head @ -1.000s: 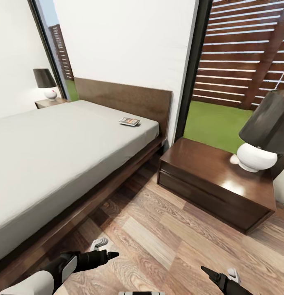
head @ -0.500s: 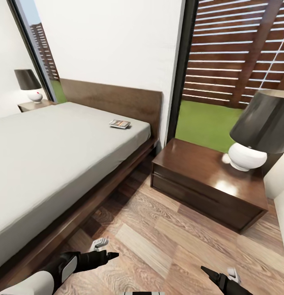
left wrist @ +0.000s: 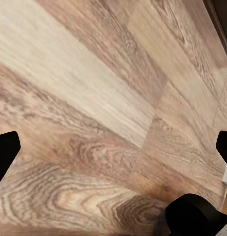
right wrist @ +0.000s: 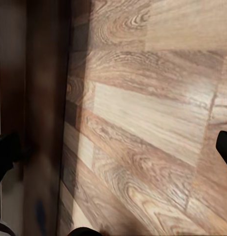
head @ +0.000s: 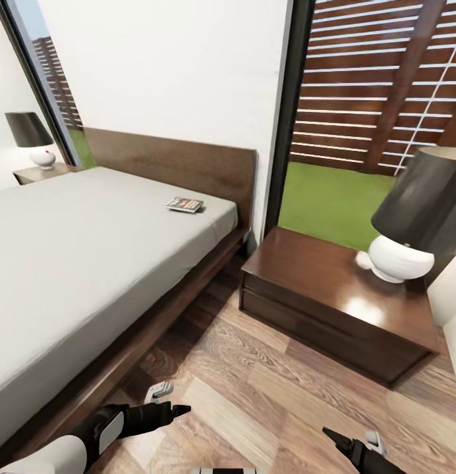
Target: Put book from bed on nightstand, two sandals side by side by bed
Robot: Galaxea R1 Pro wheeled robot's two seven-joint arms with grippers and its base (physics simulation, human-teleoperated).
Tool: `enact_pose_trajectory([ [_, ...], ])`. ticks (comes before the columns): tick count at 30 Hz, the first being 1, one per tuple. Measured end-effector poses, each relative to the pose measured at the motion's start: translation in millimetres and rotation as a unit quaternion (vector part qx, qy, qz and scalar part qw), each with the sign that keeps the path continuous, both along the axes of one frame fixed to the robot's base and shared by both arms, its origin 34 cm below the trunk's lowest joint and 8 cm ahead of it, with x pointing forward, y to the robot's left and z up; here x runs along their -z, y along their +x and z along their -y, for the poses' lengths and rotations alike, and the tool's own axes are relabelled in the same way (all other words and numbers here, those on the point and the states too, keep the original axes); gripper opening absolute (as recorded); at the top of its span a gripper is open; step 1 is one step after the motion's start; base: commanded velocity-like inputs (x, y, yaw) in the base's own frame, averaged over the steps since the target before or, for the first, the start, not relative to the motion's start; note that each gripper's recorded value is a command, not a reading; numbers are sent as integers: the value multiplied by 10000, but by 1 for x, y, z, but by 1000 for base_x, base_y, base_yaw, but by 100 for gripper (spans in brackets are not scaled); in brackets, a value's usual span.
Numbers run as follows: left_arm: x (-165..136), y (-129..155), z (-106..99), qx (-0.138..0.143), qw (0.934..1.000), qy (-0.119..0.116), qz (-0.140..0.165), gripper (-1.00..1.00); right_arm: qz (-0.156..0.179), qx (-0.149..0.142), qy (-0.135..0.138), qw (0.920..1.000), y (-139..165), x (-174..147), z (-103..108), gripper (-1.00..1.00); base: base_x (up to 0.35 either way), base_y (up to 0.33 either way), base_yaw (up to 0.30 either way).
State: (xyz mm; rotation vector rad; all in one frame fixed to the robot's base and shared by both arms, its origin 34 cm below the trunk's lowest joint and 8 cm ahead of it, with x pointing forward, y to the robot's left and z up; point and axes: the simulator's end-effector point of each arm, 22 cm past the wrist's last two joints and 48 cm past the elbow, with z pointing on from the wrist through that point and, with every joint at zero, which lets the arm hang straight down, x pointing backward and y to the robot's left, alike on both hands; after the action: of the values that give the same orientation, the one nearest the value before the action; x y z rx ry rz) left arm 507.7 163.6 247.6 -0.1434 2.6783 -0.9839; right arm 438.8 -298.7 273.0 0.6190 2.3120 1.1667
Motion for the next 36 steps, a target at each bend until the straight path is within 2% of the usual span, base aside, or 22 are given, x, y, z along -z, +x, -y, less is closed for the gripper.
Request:
enact_pose_trajectory([
  [14, 0, 0, 0, -1, 10000, 6, 8, 100, 0, 1, 1, 10000, 0, 0, 0, 100, 185, 159, -188],
  [21, 0, 0, 0, -1, 10000, 6, 8, 100, -1, 1, 1, 10000, 0, 0, 0, 100, 35, 169, -109],
  [36, 0, 0, 3, 7, 10000, -14, 9, 100, -1, 0, 2, 10000, 0, 0, 0, 100, 3, 19, -77],
])
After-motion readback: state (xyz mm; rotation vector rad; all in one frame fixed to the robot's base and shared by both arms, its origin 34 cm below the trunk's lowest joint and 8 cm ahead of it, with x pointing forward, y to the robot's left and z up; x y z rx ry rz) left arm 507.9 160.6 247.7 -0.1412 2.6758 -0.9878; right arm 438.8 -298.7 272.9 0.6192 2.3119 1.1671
